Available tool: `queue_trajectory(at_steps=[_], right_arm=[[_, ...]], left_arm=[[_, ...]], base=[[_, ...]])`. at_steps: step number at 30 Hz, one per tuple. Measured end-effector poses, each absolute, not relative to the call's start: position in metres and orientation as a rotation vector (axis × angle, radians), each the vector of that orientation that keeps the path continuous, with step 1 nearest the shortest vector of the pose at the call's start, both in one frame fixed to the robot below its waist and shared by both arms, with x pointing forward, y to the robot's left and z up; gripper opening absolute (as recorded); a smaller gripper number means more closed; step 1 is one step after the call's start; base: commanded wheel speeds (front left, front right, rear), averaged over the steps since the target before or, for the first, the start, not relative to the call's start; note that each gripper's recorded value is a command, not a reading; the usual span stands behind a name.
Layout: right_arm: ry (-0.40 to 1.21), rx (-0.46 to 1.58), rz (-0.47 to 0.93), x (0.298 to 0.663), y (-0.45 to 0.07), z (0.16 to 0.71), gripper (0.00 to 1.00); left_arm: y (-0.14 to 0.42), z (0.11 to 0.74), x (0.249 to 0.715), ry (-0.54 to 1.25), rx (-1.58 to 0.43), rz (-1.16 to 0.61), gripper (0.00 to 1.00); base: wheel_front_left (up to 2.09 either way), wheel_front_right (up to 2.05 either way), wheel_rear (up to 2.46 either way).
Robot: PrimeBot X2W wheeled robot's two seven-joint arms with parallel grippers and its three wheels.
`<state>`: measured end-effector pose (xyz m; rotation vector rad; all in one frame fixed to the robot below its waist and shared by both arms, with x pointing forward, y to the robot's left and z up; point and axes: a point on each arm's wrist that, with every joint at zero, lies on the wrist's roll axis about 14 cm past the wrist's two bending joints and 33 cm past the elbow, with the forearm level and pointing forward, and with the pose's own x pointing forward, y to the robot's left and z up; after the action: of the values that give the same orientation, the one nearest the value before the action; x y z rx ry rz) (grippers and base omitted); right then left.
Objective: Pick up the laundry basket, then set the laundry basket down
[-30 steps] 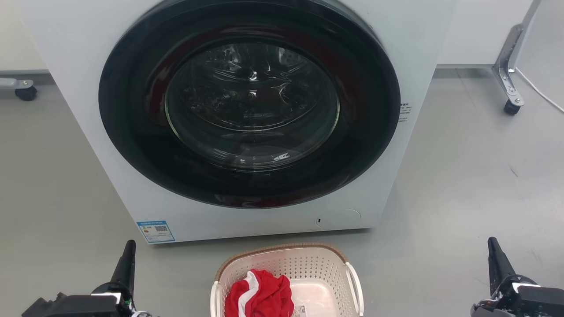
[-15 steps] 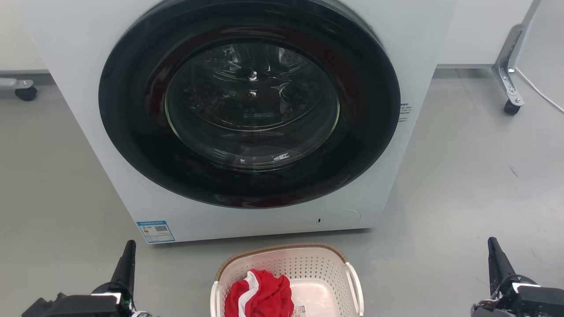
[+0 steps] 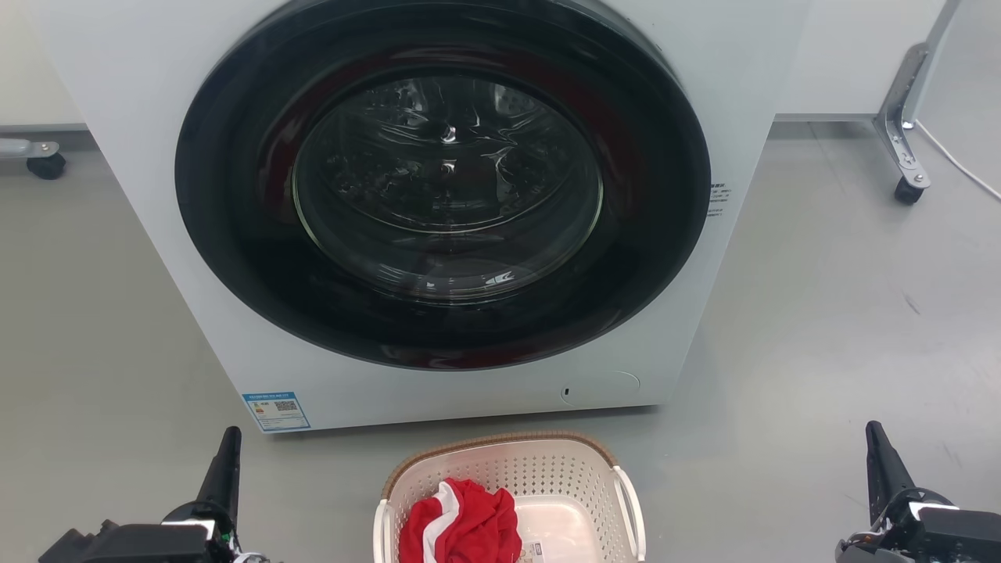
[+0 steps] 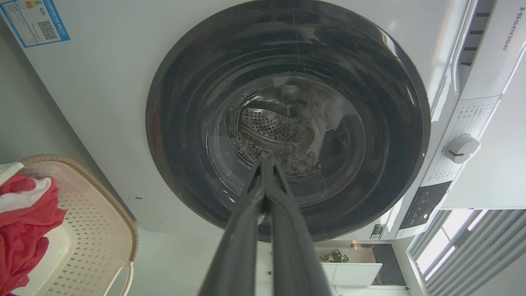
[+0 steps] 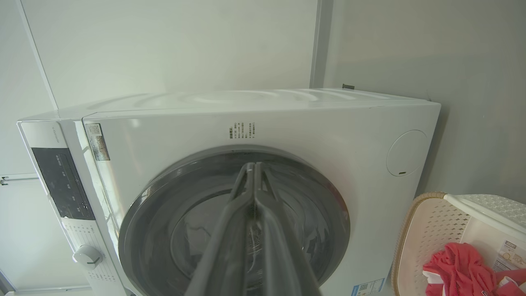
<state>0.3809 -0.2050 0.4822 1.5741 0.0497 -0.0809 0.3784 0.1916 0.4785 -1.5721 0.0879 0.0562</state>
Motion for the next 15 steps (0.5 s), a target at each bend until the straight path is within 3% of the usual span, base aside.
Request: queue_trajectory(at_steps=[15], right_arm=[[0.049,1.575,-0.081,0.3809,-0.2051,0.4823,0.00]], left_arm=[[0.1915,0.4784,0.3784,0.088,-1.572,0.056,0.00]], base=[[0.00,0.00,0.00]])
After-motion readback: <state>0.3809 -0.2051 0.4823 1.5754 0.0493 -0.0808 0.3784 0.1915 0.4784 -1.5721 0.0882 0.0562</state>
